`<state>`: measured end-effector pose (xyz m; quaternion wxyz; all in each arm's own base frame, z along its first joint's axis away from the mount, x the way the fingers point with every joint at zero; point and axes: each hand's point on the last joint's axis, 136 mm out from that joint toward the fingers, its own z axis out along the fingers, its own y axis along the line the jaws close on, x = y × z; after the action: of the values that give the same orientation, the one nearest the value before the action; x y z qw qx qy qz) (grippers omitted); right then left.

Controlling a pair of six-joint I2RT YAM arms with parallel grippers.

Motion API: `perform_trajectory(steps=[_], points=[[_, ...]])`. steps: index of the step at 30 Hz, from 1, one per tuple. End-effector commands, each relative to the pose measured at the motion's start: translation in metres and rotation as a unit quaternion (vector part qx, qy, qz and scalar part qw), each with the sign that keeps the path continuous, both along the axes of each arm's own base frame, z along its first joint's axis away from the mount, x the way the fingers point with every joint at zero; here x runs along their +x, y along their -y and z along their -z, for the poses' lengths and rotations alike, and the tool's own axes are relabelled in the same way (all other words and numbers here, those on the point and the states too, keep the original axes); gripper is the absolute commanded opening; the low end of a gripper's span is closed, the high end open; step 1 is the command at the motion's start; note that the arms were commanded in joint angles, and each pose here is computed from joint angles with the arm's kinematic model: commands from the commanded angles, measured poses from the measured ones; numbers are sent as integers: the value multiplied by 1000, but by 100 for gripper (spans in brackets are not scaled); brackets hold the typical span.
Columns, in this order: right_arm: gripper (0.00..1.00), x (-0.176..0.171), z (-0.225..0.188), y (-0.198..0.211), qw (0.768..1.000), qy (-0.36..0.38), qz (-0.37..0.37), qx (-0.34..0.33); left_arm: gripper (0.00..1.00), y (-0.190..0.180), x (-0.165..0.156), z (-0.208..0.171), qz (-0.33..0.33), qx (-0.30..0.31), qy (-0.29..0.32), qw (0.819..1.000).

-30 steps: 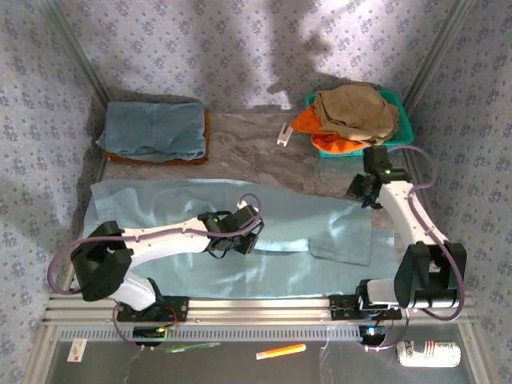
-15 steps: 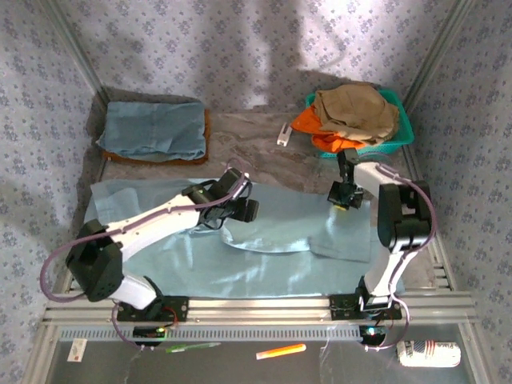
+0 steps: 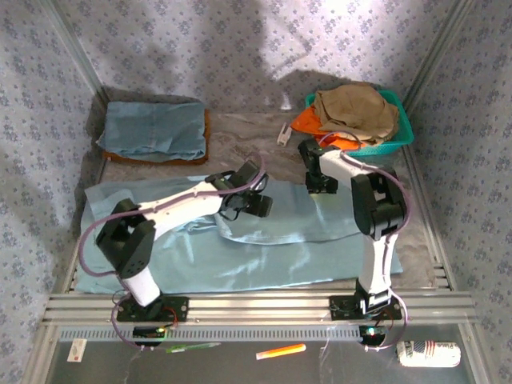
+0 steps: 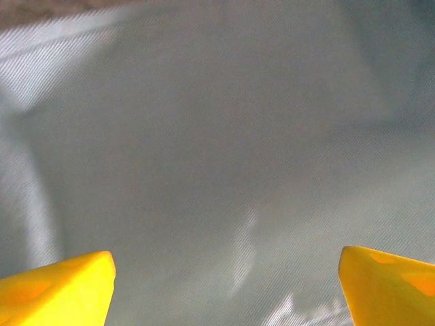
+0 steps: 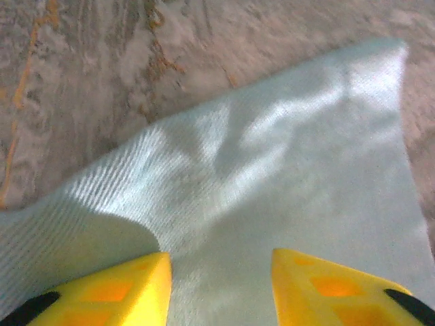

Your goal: Fold and stack the trousers

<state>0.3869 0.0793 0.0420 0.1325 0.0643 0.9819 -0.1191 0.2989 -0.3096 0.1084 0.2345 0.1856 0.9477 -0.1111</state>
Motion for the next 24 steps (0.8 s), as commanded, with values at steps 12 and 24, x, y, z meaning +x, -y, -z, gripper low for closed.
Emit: perform_trajectory(steps=[12, 24], points=[[68, -103, -59, 91, 968, 91, 192, 136, 87, 164, 46, 8, 77, -73, -30, 994], [68, -122, -8, 110, 931, 73, 270, 235, 0, 219, 52, 39, 104, -79, -55, 990]])
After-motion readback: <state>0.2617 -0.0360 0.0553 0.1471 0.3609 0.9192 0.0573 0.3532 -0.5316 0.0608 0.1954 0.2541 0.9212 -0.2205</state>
